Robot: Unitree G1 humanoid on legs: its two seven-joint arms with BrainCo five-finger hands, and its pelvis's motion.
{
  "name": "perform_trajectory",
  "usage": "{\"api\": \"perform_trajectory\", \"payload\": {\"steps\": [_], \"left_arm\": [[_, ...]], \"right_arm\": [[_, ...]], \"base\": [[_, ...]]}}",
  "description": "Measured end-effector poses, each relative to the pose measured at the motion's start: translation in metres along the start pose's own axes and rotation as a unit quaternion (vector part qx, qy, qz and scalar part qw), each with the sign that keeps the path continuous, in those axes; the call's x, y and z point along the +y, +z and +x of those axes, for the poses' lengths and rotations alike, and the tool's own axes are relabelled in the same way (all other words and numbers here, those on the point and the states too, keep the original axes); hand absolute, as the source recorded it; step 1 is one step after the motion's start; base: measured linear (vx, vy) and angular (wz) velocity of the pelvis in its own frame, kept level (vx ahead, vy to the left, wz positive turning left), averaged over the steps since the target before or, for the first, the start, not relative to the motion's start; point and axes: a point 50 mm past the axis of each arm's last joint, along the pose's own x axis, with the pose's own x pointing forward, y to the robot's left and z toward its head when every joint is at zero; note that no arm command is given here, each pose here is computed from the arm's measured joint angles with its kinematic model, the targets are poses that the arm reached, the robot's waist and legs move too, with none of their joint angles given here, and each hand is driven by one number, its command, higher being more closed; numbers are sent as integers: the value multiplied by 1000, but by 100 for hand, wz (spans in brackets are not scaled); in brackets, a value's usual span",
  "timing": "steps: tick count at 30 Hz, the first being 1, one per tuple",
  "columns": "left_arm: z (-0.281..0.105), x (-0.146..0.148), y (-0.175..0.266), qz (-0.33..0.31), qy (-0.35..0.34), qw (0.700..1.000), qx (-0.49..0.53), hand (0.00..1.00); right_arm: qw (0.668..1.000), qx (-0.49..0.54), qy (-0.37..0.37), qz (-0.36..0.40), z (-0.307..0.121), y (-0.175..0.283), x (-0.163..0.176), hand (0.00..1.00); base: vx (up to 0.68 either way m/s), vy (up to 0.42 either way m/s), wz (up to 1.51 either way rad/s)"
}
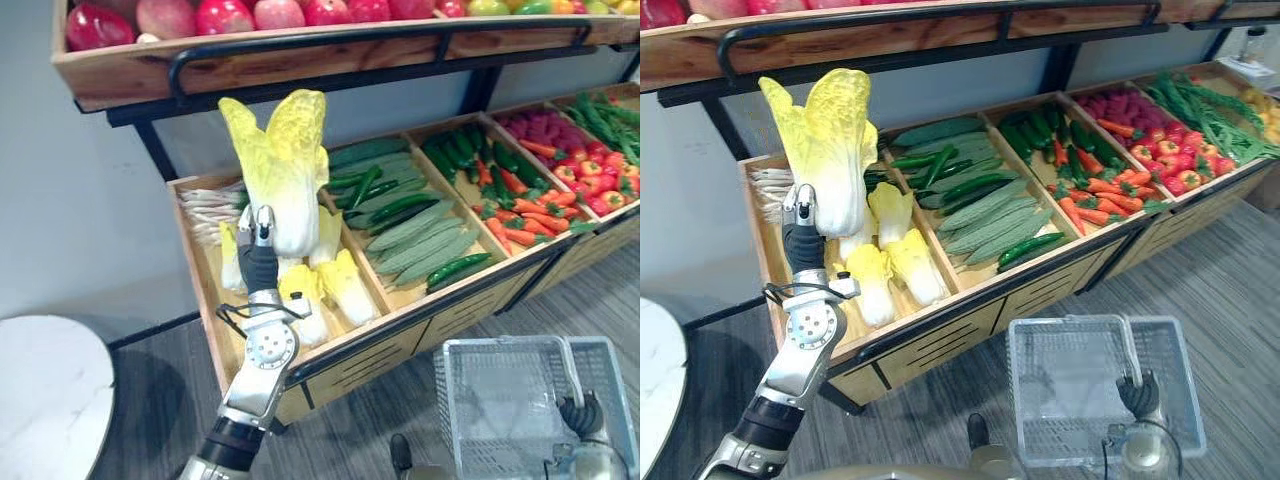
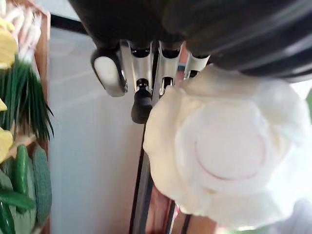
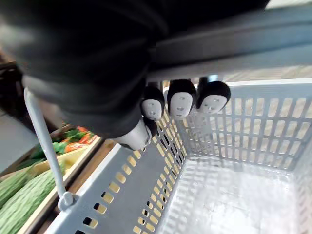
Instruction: Pick vegetable in the basket
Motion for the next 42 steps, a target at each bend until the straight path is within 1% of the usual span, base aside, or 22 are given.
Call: {"api": "perform_trajectory", "payload": {"steps": [5, 8, 9, 12, 16, 18, 19, 21, 23, 24, 26, 27, 30, 31, 32, 34, 39, 42], "left_arm": [[-4, -2, 4, 8, -69, 997, -19, 100], [-12, -2, 1, 23, -126, 992, -17, 100], [-14, -3, 1, 24, -137, 990, -18, 100], [-22, -14, 1, 23, -208, 978, -25, 100], [-34, -26, 0, 25, -293, 955, -28, 100], [-44, -34, -1, 25, -352, 935, -27, 100], [-47, -36, -1, 24, -368, 929, -28, 100], [-60, -47, -1, 23, -443, 896, -30, 100], [-69, -53, -2, 20, -484, 874, -31, 100], [-76, -59, -1, 15, -522, 852, -34, 100], [-84, -64, 0, 11, -556, 830, -36, 100], [-92, -68, -1, 8, -588, 808, -34, 100], [-103, -74, -1, 3, -629, 776, -32, 100], [-108, -75, -2, 5, -652, 758, -29, 100], [-109, -75, -4, 5, -660, 751, -25, 100], [-117, -75, -11, 12, -686, 727, -8, 100], [-132, -76, -22, 24, -721, 692, 12, 100], [-135, -78, -28, 43, -730, 682, 10, 100]], "right_arm": [[989, -106, 81, -66, 8, 32, -18, 100], [968, -178, 131, -120, 14, 59, -34, 100], [964, -187, 138, -128, 15, 63, -36, 100], [950, -216, 168, -147, 23, 81, -49, 100], [934, -232, 208, -175, 29, 95, -51, 100], [919, -238, 238, -203, 32, 102, -50, 100], [916, -239, 245, -210, 32, 104, -50, 100], [904, -239, 270, -230, 32, 106, -48, 100], [897, -237, 285, -241, 32, 107, -46, 100], [889, -235, 298, -258, 32, 108, -48, 100], [883, -238, 300, -270, 32, 111, -52, 100], [878, -244, 302, -280, 30, 115, -53, 100], [868, -251, 311, -294, 28, 119, -53, 100], [863, -254, 320, -297, 26, 120, -50, 100], [861, -255, 324, -298, 26, 120, -49, 100], [857, -259, 330, -300, 24, 121, -47, 100], [847, -276, 338, -304, 20, 128, -44, 100], [836, -291, 349, -309, 17, 134, -37, 100]], "base": [[-47, -13, -26], [-45, -24, -24], [-29, -15, -25], [-7, -21, -19], [13, -32, -14], [13, -54, -19], [6, -63, -11], [-10, -57, -9], [-11, -48, -20], [-5, -50, -24], [6, -40, -19], [21, -33, -15], [20, -22, -16], [18, -20, -10], [15, -22, -3], [4, -3, -3], [11, 4, -5], [21, 7, -14]]}}
